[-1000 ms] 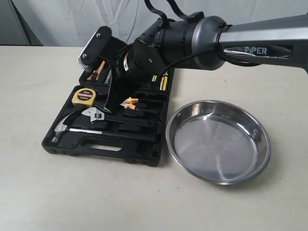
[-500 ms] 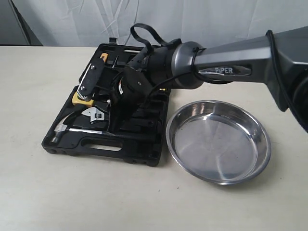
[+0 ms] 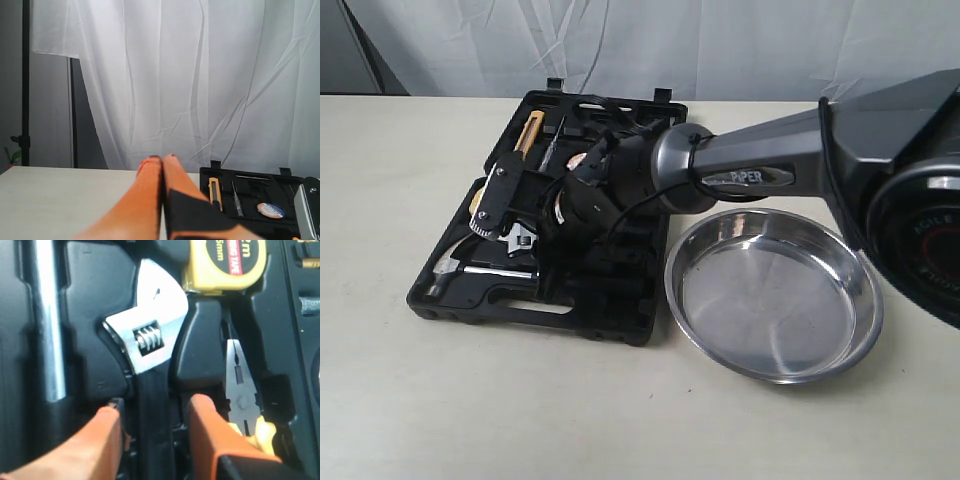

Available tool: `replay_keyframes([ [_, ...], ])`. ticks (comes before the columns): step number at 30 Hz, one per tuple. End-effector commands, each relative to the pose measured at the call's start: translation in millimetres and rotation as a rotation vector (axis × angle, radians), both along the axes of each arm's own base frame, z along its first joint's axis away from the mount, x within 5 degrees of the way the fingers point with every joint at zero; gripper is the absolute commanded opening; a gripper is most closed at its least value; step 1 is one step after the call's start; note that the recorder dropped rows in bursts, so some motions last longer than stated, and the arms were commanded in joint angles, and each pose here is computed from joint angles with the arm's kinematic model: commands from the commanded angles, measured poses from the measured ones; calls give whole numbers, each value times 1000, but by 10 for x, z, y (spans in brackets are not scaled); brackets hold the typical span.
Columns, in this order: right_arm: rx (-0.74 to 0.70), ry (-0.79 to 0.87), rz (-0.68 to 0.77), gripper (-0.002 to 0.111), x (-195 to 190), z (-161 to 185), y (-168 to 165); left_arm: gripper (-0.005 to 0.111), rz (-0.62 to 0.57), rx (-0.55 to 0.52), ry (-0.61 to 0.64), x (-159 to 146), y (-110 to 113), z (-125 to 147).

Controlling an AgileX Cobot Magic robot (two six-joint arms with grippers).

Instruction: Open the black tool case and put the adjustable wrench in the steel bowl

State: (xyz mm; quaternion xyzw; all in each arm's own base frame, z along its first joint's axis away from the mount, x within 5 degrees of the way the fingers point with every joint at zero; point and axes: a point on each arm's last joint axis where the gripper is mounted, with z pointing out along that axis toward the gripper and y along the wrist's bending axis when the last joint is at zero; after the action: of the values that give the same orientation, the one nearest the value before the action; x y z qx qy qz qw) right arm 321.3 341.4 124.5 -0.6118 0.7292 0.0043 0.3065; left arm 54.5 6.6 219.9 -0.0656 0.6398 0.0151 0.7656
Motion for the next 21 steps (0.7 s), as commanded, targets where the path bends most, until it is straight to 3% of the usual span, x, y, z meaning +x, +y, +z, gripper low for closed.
replay_keyframes([
  [1, 9, -23, 15, 41, 44, -43, 39, 0, -8, 1, -4, 2, -4, 15],
  [14, -66, 21, 14, 41, 58, -271, 32, 0, -8, 1, -4, 2, -4, 15],
  [21, -29, -16, 12, 41, 125, -86, 102, 0, -8, 1, -4, 2, -4, 15],
])
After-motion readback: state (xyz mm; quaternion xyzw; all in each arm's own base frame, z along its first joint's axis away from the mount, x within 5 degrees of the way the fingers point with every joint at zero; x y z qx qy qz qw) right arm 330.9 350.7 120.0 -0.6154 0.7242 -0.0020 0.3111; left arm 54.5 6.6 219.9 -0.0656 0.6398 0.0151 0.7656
